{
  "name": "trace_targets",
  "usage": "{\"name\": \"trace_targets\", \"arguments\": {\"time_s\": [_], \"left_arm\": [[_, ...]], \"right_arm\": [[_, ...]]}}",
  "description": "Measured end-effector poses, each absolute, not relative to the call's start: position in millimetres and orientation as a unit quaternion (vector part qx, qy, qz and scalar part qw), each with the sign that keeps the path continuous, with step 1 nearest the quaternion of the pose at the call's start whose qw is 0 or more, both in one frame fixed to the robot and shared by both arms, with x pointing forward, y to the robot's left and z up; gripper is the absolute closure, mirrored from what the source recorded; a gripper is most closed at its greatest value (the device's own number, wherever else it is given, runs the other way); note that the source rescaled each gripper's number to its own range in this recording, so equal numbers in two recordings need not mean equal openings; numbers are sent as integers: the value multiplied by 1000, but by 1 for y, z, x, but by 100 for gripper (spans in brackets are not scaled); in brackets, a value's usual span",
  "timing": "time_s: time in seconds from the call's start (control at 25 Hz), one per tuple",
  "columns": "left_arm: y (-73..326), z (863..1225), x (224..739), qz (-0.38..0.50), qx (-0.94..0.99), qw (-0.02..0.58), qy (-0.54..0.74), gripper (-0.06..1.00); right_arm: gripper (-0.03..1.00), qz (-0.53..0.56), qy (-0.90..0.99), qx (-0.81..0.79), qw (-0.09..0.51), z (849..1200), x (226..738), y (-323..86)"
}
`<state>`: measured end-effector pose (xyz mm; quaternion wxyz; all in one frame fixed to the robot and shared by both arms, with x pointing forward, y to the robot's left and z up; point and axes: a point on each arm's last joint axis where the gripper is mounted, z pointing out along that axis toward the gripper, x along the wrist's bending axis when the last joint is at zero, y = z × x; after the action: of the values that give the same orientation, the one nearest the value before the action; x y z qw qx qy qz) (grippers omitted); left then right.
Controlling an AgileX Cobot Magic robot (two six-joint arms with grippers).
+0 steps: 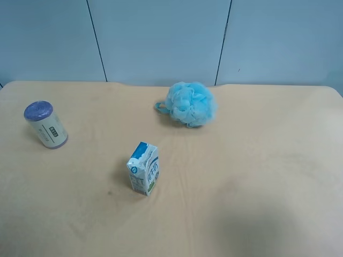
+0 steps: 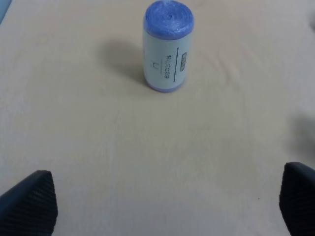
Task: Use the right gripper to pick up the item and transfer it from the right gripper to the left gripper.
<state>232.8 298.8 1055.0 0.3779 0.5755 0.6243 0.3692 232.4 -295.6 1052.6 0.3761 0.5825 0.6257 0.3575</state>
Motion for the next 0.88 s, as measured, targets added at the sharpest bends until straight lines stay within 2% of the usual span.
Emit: {"name": "trace_targets", "arguments": {"time_s": [0.88], "left_arm": [[299, 1055, 233, 369, 575, 378, 624, 20]], "right_arm": [[0, 357, 626, 582, 376, 1053, 232, -296]]}}
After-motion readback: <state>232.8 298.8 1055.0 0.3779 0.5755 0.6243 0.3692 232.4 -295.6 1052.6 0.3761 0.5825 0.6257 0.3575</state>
